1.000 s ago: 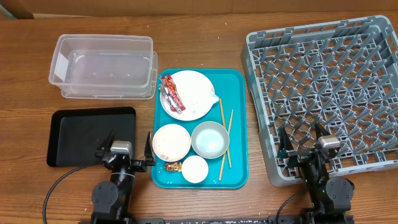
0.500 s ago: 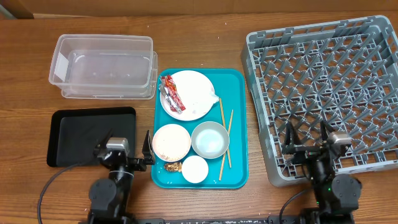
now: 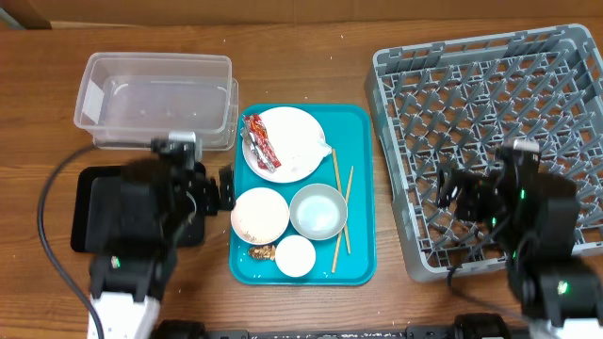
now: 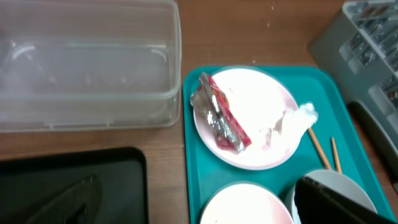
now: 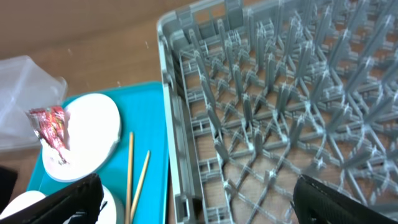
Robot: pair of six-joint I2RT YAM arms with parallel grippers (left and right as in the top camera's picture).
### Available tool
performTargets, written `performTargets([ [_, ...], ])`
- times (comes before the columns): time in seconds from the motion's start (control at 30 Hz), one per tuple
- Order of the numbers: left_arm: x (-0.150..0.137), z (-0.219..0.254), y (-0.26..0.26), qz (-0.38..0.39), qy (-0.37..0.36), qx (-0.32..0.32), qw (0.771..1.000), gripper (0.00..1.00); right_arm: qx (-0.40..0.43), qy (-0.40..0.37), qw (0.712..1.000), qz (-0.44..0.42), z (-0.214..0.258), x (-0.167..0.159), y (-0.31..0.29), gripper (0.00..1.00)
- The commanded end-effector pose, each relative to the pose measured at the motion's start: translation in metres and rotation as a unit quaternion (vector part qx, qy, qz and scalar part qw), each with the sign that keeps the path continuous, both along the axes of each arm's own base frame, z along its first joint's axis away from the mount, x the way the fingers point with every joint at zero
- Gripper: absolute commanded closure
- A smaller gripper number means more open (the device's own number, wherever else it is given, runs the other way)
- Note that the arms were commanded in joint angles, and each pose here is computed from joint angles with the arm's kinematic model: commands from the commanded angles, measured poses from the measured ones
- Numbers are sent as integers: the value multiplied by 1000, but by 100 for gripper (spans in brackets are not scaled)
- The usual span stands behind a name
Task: Sort waste into correct bins and load items into the dishwasher
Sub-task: 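Grasp the red-and-silver wrapper on the white plate with the left gripper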
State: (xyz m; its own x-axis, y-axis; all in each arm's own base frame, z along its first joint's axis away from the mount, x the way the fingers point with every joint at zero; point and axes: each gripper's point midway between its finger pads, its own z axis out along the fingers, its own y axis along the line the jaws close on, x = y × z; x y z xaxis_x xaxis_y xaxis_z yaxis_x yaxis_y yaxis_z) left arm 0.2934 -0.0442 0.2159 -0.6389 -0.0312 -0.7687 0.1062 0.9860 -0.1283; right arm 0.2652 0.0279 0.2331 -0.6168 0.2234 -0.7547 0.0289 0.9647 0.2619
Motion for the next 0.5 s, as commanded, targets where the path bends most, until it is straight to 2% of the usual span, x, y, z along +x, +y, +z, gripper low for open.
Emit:
performTargets([
  [0.0, 9, 20, -9, -22, 35, -2, 999, 0, -3, 25, 1000, -2, 19, 12, 0, 0],
  [0.23, 3, 9, -9, -22, 103, 3, 994, 0, -13, 107, 994, -10, 6, 15, -4, 0],
  [0.47, 7, 12, -10, -4, 98, -19, 995, 0, -14, 131, 991, -9, -3, 11, -4, 0],
])
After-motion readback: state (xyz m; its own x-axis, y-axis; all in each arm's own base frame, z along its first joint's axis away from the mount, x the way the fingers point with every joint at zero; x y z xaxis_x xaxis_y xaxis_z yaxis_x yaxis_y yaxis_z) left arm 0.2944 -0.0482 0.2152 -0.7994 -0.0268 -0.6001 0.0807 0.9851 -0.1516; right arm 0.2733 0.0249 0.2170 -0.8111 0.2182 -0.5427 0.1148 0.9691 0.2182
